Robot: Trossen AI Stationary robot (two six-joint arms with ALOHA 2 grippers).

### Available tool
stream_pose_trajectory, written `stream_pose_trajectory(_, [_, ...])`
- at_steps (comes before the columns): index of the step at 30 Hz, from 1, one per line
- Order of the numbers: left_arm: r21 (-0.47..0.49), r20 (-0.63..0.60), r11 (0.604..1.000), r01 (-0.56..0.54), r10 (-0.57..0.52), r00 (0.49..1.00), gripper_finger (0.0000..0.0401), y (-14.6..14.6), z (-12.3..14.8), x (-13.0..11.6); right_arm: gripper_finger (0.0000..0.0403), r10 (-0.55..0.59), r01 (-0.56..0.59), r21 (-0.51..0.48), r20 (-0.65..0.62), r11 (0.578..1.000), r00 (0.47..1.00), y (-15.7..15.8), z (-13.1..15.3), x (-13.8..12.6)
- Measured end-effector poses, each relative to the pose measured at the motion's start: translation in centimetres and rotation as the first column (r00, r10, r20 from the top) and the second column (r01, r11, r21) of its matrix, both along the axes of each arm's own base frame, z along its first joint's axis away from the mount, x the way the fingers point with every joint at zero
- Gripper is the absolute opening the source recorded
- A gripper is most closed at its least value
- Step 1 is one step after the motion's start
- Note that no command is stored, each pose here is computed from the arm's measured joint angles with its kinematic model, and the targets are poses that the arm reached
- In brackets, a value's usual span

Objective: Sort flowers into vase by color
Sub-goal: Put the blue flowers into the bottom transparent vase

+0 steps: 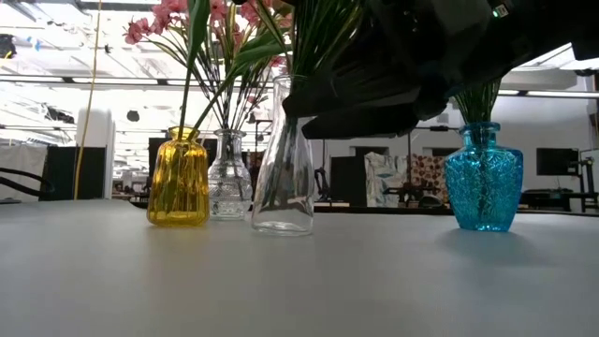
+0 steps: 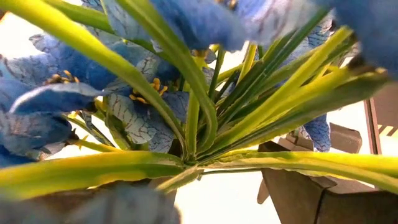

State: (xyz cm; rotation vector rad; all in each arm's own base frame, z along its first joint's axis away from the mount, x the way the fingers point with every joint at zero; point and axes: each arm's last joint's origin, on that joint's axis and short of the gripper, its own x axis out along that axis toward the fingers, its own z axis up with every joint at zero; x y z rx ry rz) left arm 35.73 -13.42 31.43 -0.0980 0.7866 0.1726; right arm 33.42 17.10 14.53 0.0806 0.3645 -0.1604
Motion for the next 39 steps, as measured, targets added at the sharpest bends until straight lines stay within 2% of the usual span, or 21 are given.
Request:
stream_pose_trajectory(6, [0.000,0.000,1.000,0.000,0.000,1.000,0.0206,0.0,0.0,0.0,0.0394,-0.019,0.019,0.008,0.002,1.000,1.000,-0.4,0.0,0.2])
stream_pose_trajectory(16, [0.000,0.000,1.000,0.000,0.000,1.000,0.0206,0.0,0.0,0.0,0.0390,-0.007,0.007,-0.007,0.004,1.000,1.000,0.7,0.0,-0.5])
stream_pose_trajectory(20, [0.000,0.000,1.000,0.000,0.000,1.000,0.0206,0.0,0.0,0.0,0.0391,-0.128,0.132,-0.074,0.058,0.989,0.990,1.8,0.2,-1.4])
stream_pose_trajectory(24, [0.000,0.000,1.000,0.000,0.000,1.000,0.0206,0.0,0.0,0.0,0.0391,-0.294,0.312,-0.132,0.141,0.941,0.945,2.2,0.7,-2.0])
stream_pose_trajectory(27, [0.000,0.000,1.000,0.000,0.000,1.000,0.0206,0.0,0.0,0.0,0.0391,-0.346,0.368,-0.137,0.158,0.920,0.925,1.7,0.8,-1.8])
stream_pose_trajectory(33, [0.000,0.000,1.000,0.000,0.000,1.000,0.0206,0.0,0.0,0.0,0.0392,-0.284,0.291,-0.067,0.105,0.954,0.953,0.0,0.5,-0.5])
stream_pose_trajectory(39, [0.000,0.000,1.000,0.000,0.000,1.000,0.0206,0.0,0.0,0.0,0.0390,-0.316,0.324,-0.064,0.102,0.944,0.943,-1.4,0.5,0.3])
